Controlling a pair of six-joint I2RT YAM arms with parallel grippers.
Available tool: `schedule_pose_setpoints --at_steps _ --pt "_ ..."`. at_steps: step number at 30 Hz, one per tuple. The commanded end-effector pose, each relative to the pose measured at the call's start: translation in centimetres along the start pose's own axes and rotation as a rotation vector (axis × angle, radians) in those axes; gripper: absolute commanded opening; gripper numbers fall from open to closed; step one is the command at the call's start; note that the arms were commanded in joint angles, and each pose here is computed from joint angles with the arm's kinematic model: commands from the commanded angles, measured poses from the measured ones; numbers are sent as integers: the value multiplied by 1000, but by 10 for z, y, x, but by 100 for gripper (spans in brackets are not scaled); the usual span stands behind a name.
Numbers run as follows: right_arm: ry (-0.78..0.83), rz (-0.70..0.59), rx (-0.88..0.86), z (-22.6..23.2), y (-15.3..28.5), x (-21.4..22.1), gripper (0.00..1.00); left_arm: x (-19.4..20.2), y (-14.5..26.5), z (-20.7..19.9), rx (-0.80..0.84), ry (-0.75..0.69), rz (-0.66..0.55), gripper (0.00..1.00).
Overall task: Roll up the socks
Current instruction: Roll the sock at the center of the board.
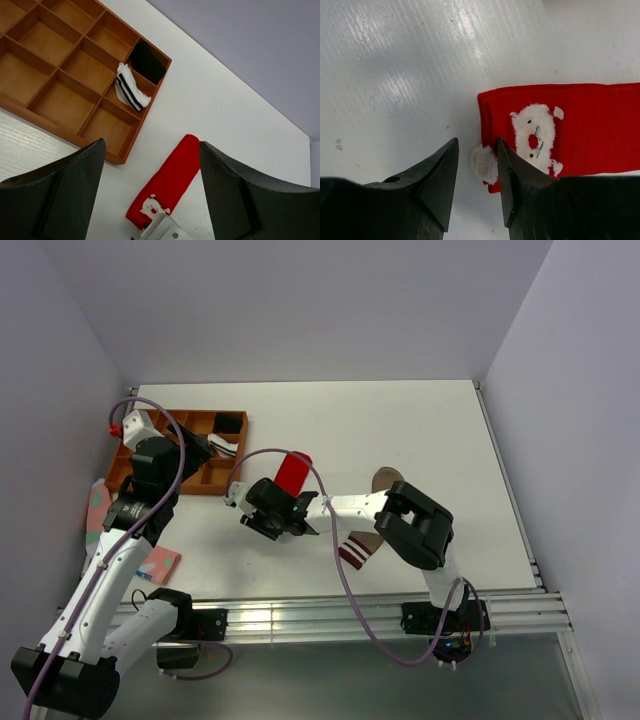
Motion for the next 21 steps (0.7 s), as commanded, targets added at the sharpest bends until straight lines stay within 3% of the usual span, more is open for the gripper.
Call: schedule_pose_setpoints --at_steps 1,18,21 --pt "-8 -56 19 1 -4 -18 44 -10 2 -7 44 5 -36 80" --pt "37 -9 62 -7 -16 2 46 14 -7 -4 60 18 -3 80" --pt "38 4 58 -7 -17 7 37 20 -9 -2 61 18 8 79"
Point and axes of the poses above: each gripper's point midway between its finger pads, its own y axis back along the fingers, its own z axis along the line the jaws close on, x = y × z, the point moved 1 cm from there along y, back along the fingers, and after that the axes turned 11 degrees about -y, right-handed, at the moved point
